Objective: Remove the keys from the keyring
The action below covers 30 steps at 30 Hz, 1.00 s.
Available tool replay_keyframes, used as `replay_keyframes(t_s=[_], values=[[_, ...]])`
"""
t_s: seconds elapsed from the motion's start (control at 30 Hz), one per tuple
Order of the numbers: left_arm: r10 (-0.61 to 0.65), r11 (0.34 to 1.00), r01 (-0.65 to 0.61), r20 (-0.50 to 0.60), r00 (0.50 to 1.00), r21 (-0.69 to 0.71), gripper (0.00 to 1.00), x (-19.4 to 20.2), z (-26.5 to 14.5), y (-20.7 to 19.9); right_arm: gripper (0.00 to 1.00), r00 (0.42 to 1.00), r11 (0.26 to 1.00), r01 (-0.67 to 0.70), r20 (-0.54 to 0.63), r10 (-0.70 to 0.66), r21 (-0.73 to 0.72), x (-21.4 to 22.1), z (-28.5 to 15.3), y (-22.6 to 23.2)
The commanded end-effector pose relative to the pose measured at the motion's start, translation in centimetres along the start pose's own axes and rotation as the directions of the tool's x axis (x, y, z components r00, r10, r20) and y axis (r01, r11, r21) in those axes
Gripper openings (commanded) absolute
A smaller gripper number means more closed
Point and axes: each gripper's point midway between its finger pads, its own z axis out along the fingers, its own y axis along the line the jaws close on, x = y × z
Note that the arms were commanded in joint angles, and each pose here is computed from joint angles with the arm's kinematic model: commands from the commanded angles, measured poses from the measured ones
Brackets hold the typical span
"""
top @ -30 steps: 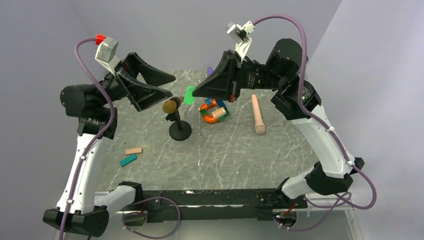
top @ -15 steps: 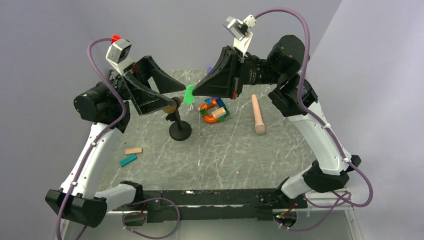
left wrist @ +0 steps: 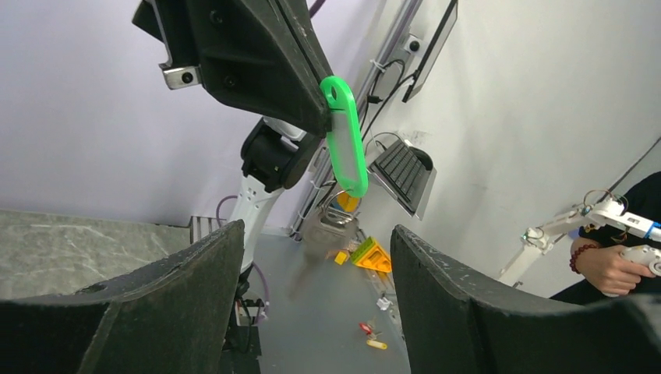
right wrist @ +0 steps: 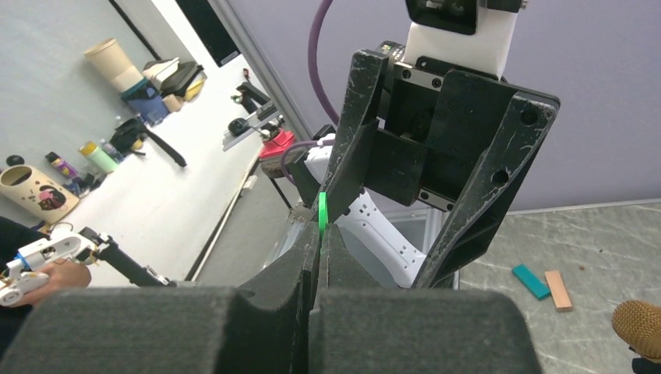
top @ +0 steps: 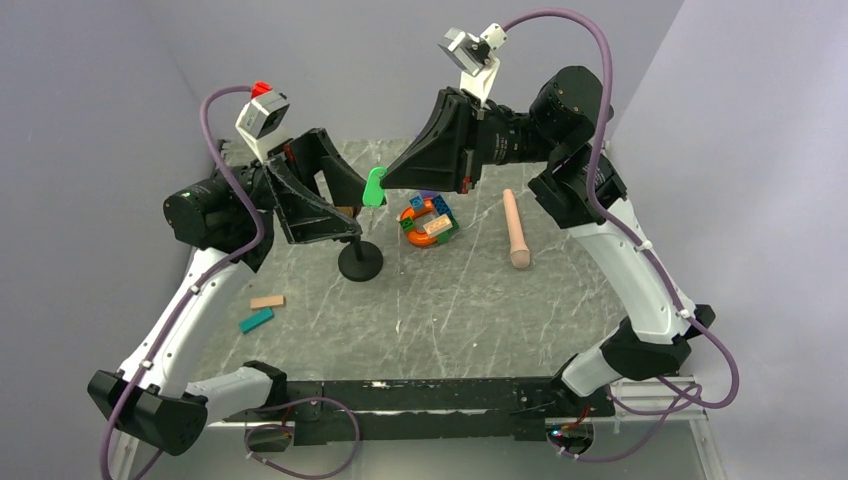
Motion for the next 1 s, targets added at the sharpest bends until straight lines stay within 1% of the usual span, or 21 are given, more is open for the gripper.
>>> replay_keyframes(t_s=[0.0,0.27,0.5,0.67,0.97], values=[[0.034,0.999,-0.032,-0.035,0.999,0.041,0.72,0.6,0.5,-1.2,0.00,0.998,0.997,0.056,0.024,-0.055,-0.051,-1.4,-0.2,1.8],[0.031,0.997,-0.027,-0.045,0.999,0.068,0.65,0.8,1.1,-1.7,0.00,0.998,0.997,0.056,0.024,-0.055,-0.058,-1.3,-0.1,1.6],[0.029,0.997,-0.025,-0.053,0.998,0.069,0.59,0.9,1.1,-2.0,0.00,0.998,0.997,0.054,0.023,-0.052,-0.063,-1.1,-0.2,1.4],[0.027,0.998,-0.024,-0.055,0.998,0.066,0.53,0.8,1.2,-2.1,0.00,0.998,0.996,0.054,0.022,-0.052,-0.065,-1.0,-0.3,1.1],[0.038,0.997,-0.034,-0.062,0.997,0.062,0.46,0.6,1.2,-2.7,0.00,0.998,0.998,0.052,0.024,-0.051,-0.048,-0.7,-0.8,0.2]])
